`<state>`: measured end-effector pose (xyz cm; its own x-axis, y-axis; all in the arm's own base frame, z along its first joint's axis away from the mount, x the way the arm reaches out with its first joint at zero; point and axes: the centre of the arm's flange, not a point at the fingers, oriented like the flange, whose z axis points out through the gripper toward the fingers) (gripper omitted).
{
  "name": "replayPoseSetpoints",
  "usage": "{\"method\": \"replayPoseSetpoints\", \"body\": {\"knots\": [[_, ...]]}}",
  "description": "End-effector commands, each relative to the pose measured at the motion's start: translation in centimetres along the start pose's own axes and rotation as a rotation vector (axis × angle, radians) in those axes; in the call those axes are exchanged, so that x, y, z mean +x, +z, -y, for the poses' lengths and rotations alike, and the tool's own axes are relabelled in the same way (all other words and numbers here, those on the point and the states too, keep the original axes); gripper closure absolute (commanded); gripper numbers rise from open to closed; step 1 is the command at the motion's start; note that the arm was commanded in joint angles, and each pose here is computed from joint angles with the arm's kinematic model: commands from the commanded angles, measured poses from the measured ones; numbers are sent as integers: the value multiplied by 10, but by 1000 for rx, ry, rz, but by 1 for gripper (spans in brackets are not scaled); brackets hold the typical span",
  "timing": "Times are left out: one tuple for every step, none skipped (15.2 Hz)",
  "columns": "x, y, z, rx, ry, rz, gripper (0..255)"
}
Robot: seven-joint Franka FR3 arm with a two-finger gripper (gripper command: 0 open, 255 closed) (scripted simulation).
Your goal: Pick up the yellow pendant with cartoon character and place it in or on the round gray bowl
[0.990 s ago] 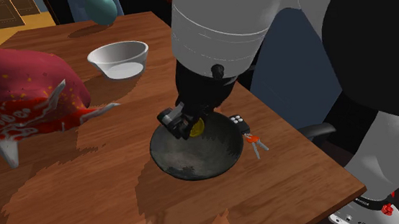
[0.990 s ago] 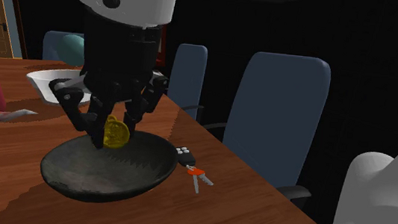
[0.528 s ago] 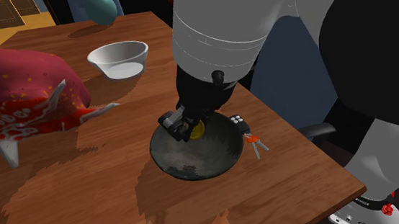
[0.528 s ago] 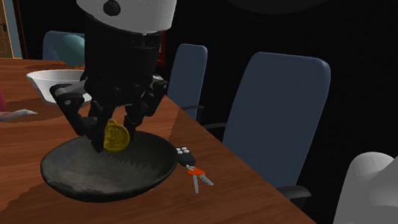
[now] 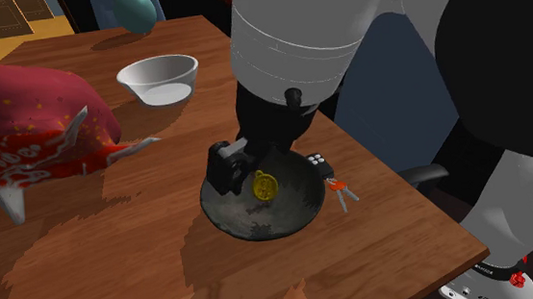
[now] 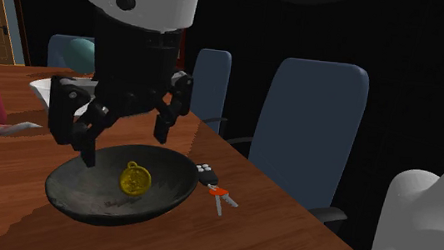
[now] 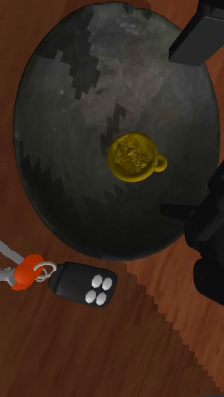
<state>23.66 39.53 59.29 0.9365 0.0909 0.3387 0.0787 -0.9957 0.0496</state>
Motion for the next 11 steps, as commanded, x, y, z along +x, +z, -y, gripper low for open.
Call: {"method": "replayPoseSetpoints", "body": {"knots": [[0,-21,0,0,0,0,0],[0,-34,0,0,0,0,0],[0,-45,0,0,0,0,0],[0,-45,0,0,0,0,0],[0,-45,0,0,0,0,0],[0,-45,0,0,0,0,0],[0,-45,0,0,0,0,0],[0,-45,0,0,0,0,0],[0,-45,0,0,0,0,0],[0,-45,0,0,0,0,0],[0,-45,0,0,0,0,0]]}}
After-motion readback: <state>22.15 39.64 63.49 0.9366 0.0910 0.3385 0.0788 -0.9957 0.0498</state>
